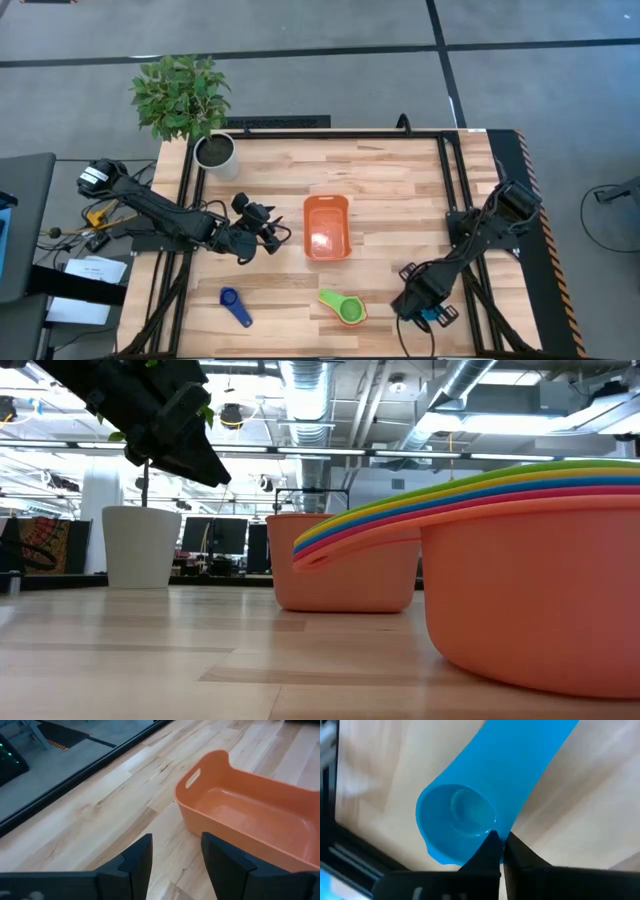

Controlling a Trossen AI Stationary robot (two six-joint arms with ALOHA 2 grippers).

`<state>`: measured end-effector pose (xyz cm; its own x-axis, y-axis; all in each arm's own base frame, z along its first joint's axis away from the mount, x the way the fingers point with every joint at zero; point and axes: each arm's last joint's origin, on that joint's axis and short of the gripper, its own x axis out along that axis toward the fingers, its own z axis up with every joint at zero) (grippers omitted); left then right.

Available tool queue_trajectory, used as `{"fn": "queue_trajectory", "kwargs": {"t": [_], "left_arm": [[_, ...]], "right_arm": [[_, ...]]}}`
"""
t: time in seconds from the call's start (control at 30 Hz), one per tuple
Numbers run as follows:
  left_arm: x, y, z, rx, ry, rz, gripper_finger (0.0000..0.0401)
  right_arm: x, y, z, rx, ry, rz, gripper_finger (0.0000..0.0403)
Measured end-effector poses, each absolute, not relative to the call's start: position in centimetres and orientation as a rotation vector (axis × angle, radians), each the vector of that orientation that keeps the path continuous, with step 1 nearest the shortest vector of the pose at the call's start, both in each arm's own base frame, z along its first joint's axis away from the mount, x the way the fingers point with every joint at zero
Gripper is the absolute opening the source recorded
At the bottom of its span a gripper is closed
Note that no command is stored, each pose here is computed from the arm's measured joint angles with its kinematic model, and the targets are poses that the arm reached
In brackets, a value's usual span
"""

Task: Nest measuring cups in basket
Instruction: Stack the light blue measuring cup on top of the green measuring cup

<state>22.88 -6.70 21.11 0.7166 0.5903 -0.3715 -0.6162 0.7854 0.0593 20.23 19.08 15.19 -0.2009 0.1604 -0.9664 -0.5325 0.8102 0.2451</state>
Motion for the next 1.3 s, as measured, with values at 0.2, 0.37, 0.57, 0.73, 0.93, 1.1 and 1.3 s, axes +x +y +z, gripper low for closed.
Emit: {"fn": "queue_trajectory", "kwargs": {"t": [0.2, 0.37, 0.57, 0.73, 0.93, 1.1, 1.3], "left_arm": [[22.9, -6.7, 21.1, -0.072, 0.386, 0.668, 0.016], [22.9, -6.7, 21.2, -0.083, 0.377, 0.665, 0.016], [23.1, -6.8, 21.4, -0.108, 0.355, 0.657, 0.016], [23.1, -6.8, 21.4, -0.11, 0.353, 0.657, 0.016], [23.3, -6.9, 21.1, -0.125, 0.348, 0.664, 0.016], [23.9, -7.1, 20.2, -0.102, 0.371, 0.668, 0.016], [24.3, -7.3, 19.2, -0.083, 0.397, 0.671, 0.016]], "right_arm": [[20.7, 18.6, 16.0, -0.186, 1.642, 0.506, 0.0018], [21.2, 18.3, 17.7, -0.069, 1.538, 0.449, 0.0007], [22.2, 17.2, 20.6, 0.248, 1.398, 0.309, 0.0017], [23.6, 16.2, 22.3, 0.357, 1.232, 0.294, 0.0011], [26.2, 15.6, 21.9, 0.424, 1.117, 0.312, 0.0016], [28.9, 15.9, 23.2, 0.469, 1.063, 0.289, 0.0011], [31.0, 17.1, 23.7, 0.378, 1.123, 0.309, 0.0014]]}}
